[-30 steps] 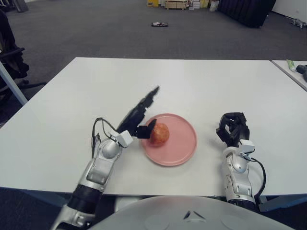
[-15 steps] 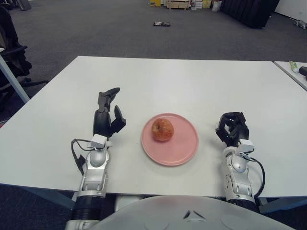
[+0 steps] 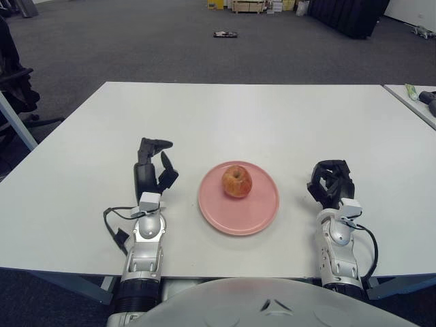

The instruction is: Put the apple into the plate.

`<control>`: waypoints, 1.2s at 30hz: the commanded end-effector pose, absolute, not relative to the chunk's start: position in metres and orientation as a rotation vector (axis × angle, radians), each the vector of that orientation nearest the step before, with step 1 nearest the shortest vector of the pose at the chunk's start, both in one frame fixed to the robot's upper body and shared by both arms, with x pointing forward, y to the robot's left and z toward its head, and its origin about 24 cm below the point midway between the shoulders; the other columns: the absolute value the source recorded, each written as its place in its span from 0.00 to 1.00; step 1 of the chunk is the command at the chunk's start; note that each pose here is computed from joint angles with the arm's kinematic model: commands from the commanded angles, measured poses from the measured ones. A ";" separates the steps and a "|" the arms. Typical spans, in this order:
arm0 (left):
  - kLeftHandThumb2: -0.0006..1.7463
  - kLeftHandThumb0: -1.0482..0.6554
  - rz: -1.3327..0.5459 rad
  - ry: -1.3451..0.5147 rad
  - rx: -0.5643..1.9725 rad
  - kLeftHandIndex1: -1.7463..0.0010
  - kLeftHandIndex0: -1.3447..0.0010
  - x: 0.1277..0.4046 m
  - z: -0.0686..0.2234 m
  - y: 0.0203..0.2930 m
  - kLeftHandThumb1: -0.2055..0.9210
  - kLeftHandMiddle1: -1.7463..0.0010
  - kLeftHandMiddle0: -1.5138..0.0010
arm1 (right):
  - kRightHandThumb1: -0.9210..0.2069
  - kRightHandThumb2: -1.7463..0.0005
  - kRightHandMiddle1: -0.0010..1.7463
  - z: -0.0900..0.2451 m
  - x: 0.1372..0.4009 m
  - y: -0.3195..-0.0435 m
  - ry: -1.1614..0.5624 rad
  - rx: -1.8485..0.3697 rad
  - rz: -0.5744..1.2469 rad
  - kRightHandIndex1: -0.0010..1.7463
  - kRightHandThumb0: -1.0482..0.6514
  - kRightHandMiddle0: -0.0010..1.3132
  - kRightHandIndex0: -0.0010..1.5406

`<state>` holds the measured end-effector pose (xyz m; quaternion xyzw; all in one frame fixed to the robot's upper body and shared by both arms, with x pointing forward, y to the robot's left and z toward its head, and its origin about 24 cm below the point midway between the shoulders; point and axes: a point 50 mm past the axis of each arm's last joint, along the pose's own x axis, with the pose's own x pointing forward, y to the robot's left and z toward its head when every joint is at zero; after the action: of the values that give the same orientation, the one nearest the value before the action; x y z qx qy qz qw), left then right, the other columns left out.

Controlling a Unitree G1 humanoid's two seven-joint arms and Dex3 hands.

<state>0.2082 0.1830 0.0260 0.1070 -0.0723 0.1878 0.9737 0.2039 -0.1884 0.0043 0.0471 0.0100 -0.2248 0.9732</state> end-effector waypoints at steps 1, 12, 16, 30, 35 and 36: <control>0.62 0.29 0.400 -0.104 0.236 0.00 0.63 0.207 0.023 0.185 1.00 0.20 0.70 | 0.24 0.49 1.00 0.008 0.207 -0.187 0.008 0.108 -0.442 0.77 0.39 0.27 0.37; 0.63 0.30 0.335 -0.040 0.239 0.00 0.65 0.214 -0.014 0.187 1.00 0.18 0.60 | 0.22 0.50 1.00 0.007 0.208 -0.186 0.022 0.095 -0.432 0.77 0.39 0.26 0.36; 0.65 0.32 0.305 -0.061 0.225 0.01 0.64 0.212 -0.015 0.185 0.98 0.22 0.59 | 0.21 0.51 1.00 0.007 0.208 -0.186 0.027 0.094 -0.430 0.77 0.39 0.26 0.36; 0.74 0.38 0.261 0.031 0.178 0.05 0.66 0.206 -0.023 0.182 0.85 0.26 0.61 | 0.21 0.51 1.00 0.006 0.209 -0.185 0.031 0.085 -0.415 0.77 0.39 0.26 0.36; 0.54 0.39 0.268 0.069 0.128 0.01 0.74 0.204 -0.024 0.180 0.81 0.27 0.62 | 0.21 0.51 1.00 0.006 0.209 -0.184 0.029 0.092 -0.409 0.77 0.39 0.25 0.35; 0.52 0.39 0.269 0.072 0.122 0.01 0.75 0.203 -0.023 0.180 0.81 0.27 0.62 | 0.21 0.51 1.00 0.006 0.209 -0.184 0.030 0.093 -0.409 0.77 0.39 0.25 0.35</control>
<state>0.2116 0.1823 -0.0140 0.0721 0.0048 0.1339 0.9884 0.2057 -0.1850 0.0027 0.0429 0.0216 -0.2066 0.9772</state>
